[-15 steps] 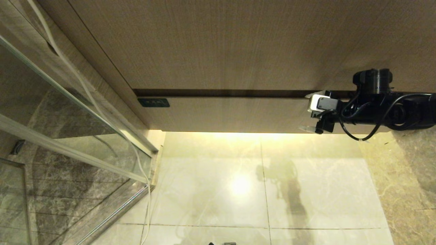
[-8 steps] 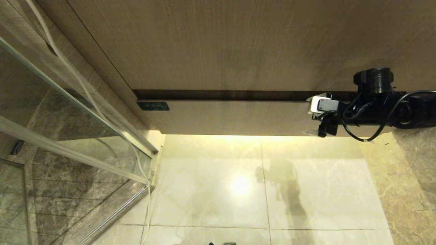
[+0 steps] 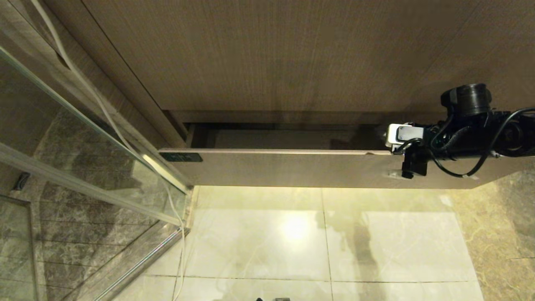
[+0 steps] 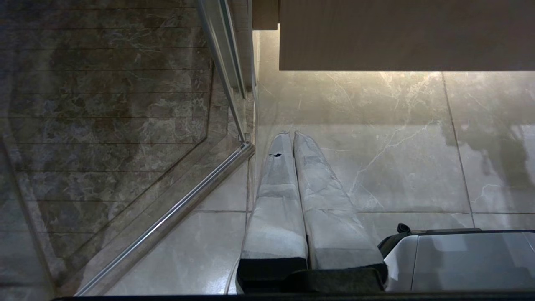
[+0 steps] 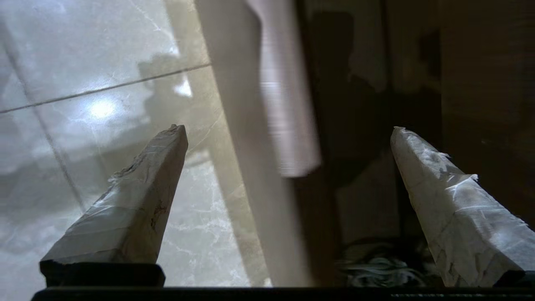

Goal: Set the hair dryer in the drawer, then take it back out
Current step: Pull open the drawer

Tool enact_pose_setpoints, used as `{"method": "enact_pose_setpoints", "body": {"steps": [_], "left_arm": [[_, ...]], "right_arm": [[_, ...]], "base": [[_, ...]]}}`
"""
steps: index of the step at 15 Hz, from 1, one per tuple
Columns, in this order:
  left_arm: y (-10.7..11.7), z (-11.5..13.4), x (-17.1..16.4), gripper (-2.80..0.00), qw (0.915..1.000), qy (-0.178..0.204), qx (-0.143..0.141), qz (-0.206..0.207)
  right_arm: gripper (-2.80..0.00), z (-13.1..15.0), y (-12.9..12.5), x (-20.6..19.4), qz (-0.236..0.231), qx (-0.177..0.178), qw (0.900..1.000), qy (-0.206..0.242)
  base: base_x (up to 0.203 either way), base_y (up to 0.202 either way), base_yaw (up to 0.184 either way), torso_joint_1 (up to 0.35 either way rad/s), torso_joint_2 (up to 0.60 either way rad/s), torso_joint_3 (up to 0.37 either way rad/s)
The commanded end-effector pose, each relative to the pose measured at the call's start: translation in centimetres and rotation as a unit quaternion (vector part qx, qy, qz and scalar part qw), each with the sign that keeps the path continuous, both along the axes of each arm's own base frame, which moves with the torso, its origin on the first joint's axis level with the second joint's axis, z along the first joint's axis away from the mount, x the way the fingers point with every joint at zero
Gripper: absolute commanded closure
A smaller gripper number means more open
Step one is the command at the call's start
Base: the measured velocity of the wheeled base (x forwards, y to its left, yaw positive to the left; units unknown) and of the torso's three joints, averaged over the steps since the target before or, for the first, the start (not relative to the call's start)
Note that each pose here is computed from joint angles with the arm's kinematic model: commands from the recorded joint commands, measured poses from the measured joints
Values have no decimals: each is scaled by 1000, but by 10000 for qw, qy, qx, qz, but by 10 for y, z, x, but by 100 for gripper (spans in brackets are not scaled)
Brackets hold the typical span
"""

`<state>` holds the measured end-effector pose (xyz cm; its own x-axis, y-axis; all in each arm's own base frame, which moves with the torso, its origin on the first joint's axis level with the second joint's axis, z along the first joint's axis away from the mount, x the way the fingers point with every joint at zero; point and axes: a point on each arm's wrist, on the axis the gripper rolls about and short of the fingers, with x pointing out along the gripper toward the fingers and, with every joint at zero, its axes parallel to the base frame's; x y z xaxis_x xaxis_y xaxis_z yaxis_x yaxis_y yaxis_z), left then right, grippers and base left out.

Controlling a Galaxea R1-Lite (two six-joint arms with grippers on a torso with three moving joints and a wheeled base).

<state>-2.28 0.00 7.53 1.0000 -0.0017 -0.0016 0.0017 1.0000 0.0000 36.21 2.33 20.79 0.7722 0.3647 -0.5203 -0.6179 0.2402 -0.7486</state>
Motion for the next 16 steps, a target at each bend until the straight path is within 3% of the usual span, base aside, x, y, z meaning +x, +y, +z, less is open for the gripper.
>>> {"method": "enact_pose_setpoints", "body": {"steps": [1,6,8,12,16], "left_arm": [[0,0,0,0,10000,0,0,1],[0,0,0,0,10000,0,0,1],[0,0,0,0,10000,0,0,1],[0,0,0,0,10000,0,0,1],[0,0,0,0,10000,0,0,1]], "right_arm": [[-280,13,0,-11,38,-30,9999,-94],[-280,33,-1,-43,21,-86,9999,123],[-280,56,-5,-70,-126,-148,9998,-15],[-280,93,-20,-134,-772,-106,9969,-139],[-280,92,-43,-141,-1683,-54,9857,81]], "base": [[0,0,0,0,0,0],[0,0,0,0,0,0],[0,0,0,0,0,0],[0,0,0,0,0,0],[0,0,0,0,0,0]]}}
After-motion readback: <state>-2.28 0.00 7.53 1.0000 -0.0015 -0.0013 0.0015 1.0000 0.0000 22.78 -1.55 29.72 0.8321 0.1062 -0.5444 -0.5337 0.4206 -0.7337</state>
